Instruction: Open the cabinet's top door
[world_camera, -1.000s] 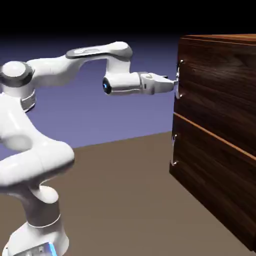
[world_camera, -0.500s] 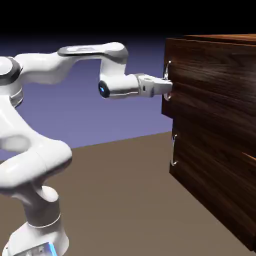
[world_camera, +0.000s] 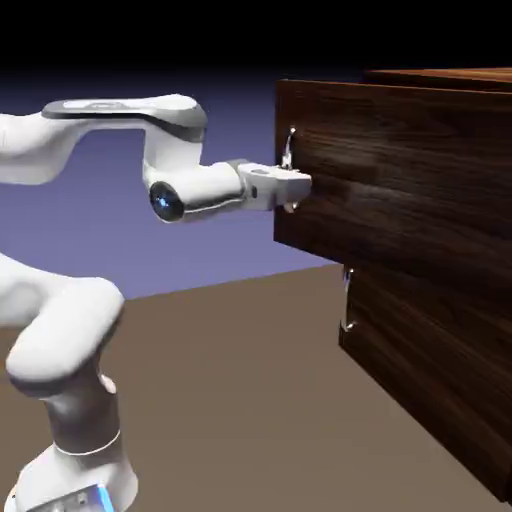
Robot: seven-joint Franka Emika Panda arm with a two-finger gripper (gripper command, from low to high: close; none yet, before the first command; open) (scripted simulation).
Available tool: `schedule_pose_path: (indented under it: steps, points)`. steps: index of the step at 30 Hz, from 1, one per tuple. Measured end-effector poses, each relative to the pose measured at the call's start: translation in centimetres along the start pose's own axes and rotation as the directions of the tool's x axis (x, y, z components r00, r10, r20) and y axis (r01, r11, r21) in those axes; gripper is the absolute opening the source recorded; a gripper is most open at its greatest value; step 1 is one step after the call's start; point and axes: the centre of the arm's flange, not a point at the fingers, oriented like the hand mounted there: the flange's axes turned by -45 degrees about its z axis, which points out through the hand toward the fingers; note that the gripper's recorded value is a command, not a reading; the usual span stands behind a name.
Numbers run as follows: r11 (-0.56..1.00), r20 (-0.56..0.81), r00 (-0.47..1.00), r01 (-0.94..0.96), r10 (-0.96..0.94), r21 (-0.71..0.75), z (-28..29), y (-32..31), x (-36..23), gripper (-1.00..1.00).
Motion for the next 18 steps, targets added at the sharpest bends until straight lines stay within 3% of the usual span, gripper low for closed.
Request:
schedule_pose_path:
  steps: [18]
  points:
    - [0.962, 0.000, 1.000, 0.000, 0.000, 0.274, -12.7, 5.9, 0.0, -1.00]
